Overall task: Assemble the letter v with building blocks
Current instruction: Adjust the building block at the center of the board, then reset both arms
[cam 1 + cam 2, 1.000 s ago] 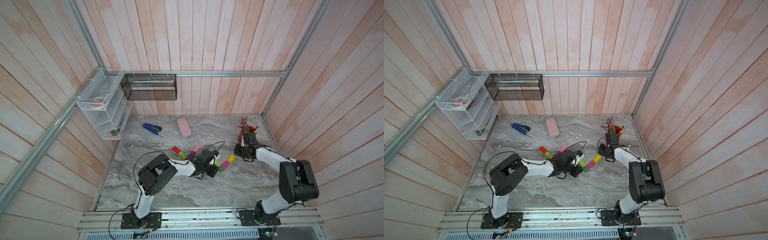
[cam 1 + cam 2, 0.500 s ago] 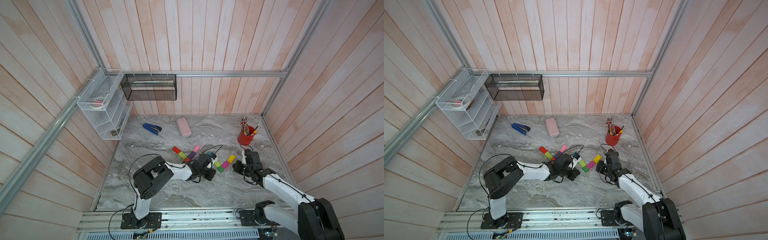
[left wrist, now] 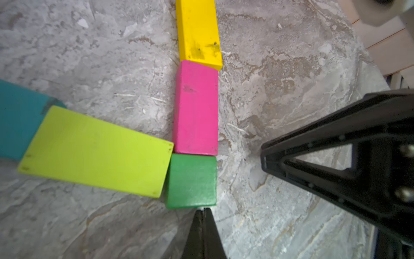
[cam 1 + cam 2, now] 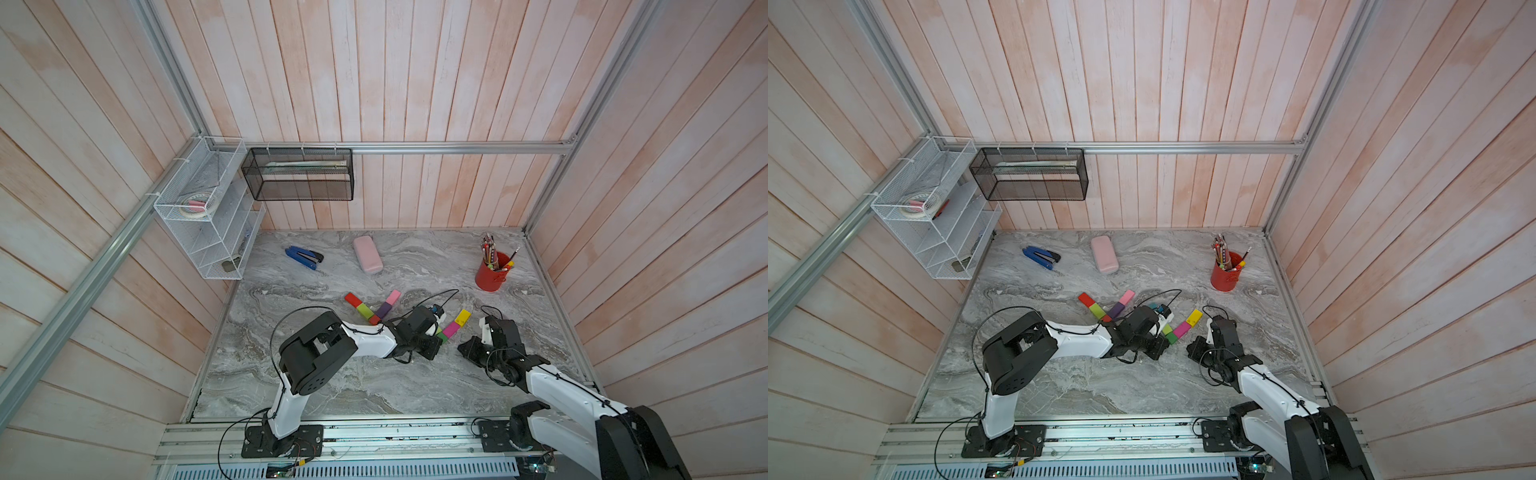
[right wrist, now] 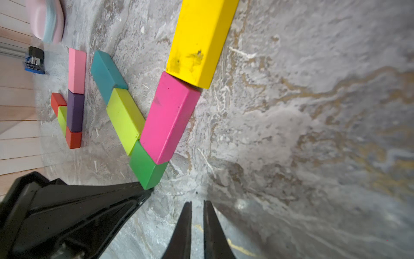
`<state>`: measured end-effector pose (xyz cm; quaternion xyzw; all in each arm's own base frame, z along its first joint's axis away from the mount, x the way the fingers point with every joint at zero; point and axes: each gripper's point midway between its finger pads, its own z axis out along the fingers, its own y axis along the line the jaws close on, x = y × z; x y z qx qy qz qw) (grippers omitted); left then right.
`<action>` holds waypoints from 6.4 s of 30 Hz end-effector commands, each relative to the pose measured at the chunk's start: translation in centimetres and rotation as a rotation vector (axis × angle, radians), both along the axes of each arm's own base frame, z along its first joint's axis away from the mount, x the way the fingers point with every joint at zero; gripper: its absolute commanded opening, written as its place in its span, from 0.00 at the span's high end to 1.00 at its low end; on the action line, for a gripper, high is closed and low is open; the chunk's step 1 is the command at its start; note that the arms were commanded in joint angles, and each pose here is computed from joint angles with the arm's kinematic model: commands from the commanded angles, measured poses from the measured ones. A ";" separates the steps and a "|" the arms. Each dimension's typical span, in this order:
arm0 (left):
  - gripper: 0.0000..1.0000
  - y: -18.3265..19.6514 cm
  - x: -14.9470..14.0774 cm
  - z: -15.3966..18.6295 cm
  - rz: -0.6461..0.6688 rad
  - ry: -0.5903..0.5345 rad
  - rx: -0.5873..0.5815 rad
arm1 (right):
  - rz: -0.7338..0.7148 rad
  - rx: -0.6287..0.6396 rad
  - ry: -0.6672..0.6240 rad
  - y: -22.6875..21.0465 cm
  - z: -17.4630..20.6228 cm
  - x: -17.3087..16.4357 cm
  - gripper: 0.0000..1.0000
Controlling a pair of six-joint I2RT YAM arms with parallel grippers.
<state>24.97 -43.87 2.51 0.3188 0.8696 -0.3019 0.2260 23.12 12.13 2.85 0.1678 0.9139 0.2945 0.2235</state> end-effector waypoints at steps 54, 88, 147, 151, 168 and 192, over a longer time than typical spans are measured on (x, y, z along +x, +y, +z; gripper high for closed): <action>1.00 2.2 0.1 -1.0 0.072 -0.020 0.052 | 0.115 0.047 0.025 3.4 -0.6 1.1 0.87; 1.00 1.9 0.3 -1.6 0.067 0.000 0.073 | 0.146 0.046 0.031 4.5 -0.6 1.4 0.87; 1.00 1.4 0.1 -1.9 0.040 0.010 0.080 | -0.013 -0.108 0.024 -6.5 -1.1 12.5 0.90; 1.00 1.4 0.1 -1.9 0.040 0.011 0.080 | -0.008 -0.100 0.033 -6.1 -1.4 12.0 0.90; 1.00 1.5 0.3 -2.0 0.052 0.010 0.090 | -0.073 -0.175 0.010 -7.7 0.6 10.5 0.88; 0.00 24.4 10.6 25.3 0.600 -0.719 -0.166 | -0.344 -0.499 -0.569 -14.4 17.9 16.4 0.02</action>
